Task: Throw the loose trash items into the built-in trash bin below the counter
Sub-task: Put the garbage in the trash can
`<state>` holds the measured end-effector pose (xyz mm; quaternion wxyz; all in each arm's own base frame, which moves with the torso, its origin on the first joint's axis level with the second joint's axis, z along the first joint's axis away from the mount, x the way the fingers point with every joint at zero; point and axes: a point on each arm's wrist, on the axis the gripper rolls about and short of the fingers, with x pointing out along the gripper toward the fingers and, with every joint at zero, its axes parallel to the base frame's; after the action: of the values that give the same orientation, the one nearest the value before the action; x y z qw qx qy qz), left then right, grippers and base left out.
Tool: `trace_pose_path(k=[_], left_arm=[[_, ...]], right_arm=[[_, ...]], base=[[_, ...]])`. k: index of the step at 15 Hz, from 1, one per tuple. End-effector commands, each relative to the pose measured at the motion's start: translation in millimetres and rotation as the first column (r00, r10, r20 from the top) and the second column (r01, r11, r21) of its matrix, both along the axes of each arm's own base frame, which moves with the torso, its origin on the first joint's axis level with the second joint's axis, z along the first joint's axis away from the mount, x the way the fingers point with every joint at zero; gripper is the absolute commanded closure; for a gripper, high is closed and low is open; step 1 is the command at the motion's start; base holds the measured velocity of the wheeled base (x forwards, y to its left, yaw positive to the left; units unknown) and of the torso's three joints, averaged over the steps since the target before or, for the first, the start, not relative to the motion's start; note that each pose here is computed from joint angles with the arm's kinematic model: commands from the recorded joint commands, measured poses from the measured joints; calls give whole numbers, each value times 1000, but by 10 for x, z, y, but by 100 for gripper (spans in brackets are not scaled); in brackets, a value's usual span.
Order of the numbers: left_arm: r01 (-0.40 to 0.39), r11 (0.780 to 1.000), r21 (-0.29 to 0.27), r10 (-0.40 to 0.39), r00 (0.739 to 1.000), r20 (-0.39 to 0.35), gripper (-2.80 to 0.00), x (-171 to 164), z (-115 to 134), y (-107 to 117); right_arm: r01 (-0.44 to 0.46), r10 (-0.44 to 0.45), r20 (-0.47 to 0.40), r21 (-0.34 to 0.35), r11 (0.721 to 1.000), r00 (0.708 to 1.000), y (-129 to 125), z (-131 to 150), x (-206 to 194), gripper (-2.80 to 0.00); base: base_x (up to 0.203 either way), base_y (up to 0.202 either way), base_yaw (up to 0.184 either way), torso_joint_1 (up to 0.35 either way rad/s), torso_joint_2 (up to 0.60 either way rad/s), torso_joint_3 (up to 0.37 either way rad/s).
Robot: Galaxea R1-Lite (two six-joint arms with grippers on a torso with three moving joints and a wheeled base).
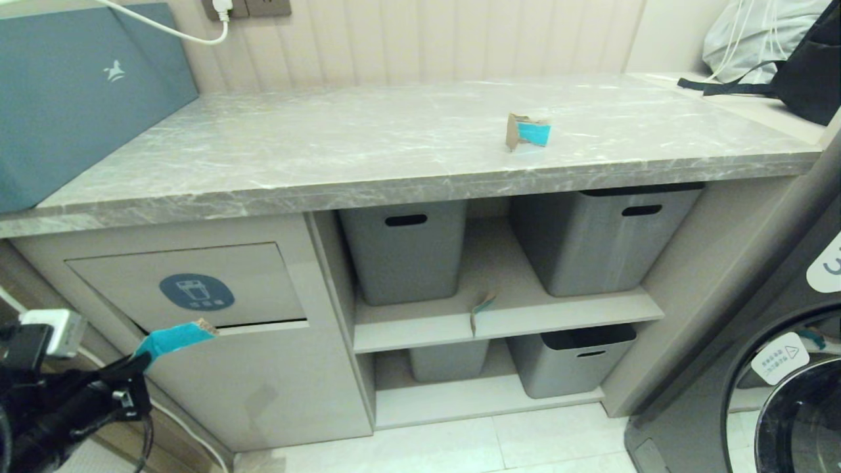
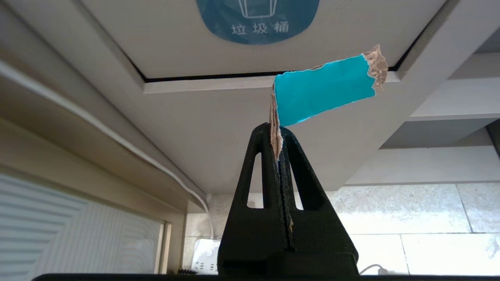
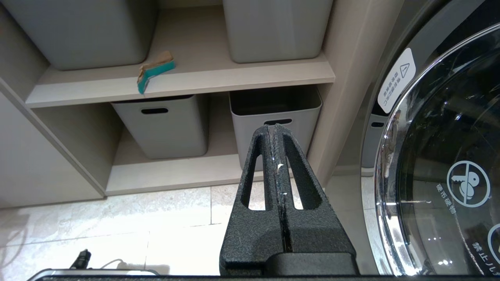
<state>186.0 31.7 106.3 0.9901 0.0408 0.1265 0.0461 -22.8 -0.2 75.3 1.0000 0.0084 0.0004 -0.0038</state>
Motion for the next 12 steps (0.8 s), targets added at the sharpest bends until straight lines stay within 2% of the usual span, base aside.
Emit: trace_pose_path(k=[1, 7, 12], left_arm=[[6, 1000, -12, -6, 997, -73, 0, 160, -199, 19], [14, 1000, -4, -14, 999, -39, 0, 714, -394, 97], [22, 1000, -9, -23, 998, -56, 0, 1038, -599, 141]], right_arm=[[0, 0, -1, 0, 1000, 1000, 0, 0, 0, 0], [0, 0, -1, 0, 1000, 1000, 0, 0, 0, 0], [0, 0, -1, 0, 1000, 1000, 0, 0, 0, 0]], base=[[0, 0, 0, 0, 0, 0], [0, 0, 0, 0, 0, 0], [0, 0, 0, 0, 0, 0]])
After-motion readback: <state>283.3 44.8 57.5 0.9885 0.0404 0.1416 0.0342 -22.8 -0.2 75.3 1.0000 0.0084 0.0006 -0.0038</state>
